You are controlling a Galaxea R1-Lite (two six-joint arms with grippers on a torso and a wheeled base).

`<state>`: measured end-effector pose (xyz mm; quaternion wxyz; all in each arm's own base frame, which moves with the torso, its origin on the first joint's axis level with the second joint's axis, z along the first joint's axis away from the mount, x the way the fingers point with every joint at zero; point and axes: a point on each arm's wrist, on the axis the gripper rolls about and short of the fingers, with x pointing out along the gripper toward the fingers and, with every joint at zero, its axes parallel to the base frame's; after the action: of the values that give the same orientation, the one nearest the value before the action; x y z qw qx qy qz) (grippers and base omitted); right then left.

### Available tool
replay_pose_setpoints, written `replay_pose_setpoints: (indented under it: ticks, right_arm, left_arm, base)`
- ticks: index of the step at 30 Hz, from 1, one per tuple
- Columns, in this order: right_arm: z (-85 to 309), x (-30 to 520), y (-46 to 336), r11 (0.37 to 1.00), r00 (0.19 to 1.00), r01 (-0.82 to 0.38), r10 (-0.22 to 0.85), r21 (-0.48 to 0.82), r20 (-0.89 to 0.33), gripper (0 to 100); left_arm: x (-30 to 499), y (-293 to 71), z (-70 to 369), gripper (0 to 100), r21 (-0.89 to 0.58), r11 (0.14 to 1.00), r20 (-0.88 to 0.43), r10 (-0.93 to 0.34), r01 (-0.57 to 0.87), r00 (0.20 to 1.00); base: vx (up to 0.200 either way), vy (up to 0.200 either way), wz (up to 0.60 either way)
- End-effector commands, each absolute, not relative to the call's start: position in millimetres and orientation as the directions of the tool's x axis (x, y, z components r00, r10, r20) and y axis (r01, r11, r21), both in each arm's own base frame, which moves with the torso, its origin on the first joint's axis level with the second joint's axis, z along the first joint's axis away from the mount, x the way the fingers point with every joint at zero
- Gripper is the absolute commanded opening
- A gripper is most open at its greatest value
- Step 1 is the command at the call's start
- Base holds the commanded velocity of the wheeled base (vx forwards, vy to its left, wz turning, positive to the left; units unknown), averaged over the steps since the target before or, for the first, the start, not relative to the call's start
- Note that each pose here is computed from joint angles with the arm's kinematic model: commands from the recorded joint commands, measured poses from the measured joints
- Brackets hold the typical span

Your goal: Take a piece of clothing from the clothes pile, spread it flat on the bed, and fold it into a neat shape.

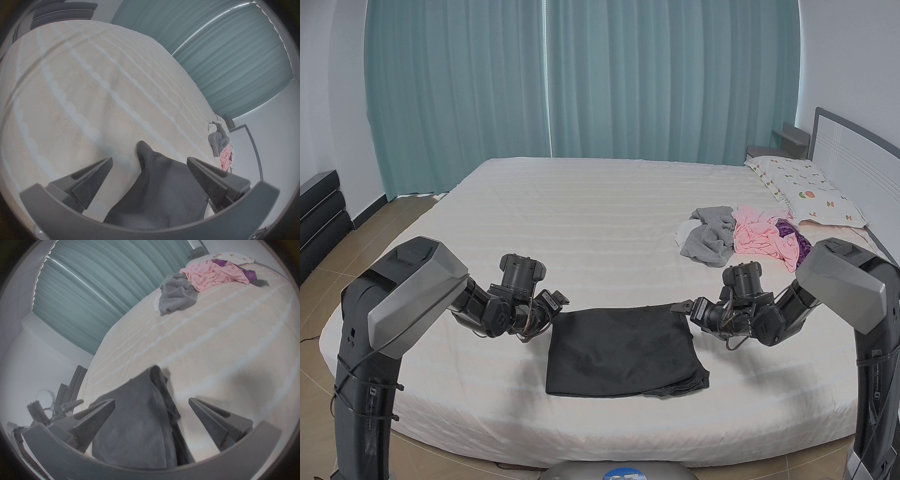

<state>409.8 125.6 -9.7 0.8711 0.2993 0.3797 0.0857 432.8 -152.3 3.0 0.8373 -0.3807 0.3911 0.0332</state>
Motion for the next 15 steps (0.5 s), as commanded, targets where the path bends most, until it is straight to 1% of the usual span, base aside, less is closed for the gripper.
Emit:
replay_pose_setpoints:
  ticks: [1,2,3,5,6,8,15]
  right_arm:
    - [36,340,105,0.752,0.66,-0.021,0.505,0.658,-0.556,100]
    - [32,319,105,0.749,0.627,-0.038,0.533,0.661,-0.568,100]
    - [29,310,107,0.754,0.612,-0.041,0.537,0.655,-0.581,100]
    - [27,307,108,0.758,0.606,-0.045,0.539,0.651,-0.586,100]
    - [18,296,109,0.769,0.574,-0.039,0.54,0.638,-0.615,100]
    - [14,294,110,0.771,0.564,-0.035,0.541,0.636,-0.624,100]
    - [0,297,118,0.777,0.533,-0.029,0.544,0.629,-0.648,100]
  left_arm:
    - [405,-127,39,100,-0.637,0.679,-0.675,-0.265,-0.364,0.688]
    - [394,-122,44,100,-0.646,0.658,-0.684,-0.275,-0.386,0.676]
    - [389,-122,46,100,-0.65,0.649,-0.686,-0.277,-0.395,0.673]
    - [388,-120,47,100,-0.652,0.642,-0.687,-0.275,-0.403,0.673]
    - [376,-117,51,100,-0.652,0.628,-0.697,-0.275,-0.425,0.662]
    - [370,-116,51,100,-0.647,0.625,-0.704,-0.273,-0.436,0.655]
    - [362,-114,50,100,-0.654,0.573,-0.719,-0.267,-0.493,0.642]
  base:
    - [0.0,0.0,0.0]
    - [0.0,0.0,0.0]
    - [0.0,0.0,0.0]
    - [0.0,0.0,0.0]
    - [0.0,0.0,0.0]
    - [0.0,0.0,0.0]
    - [0.0,0.0,0.0]
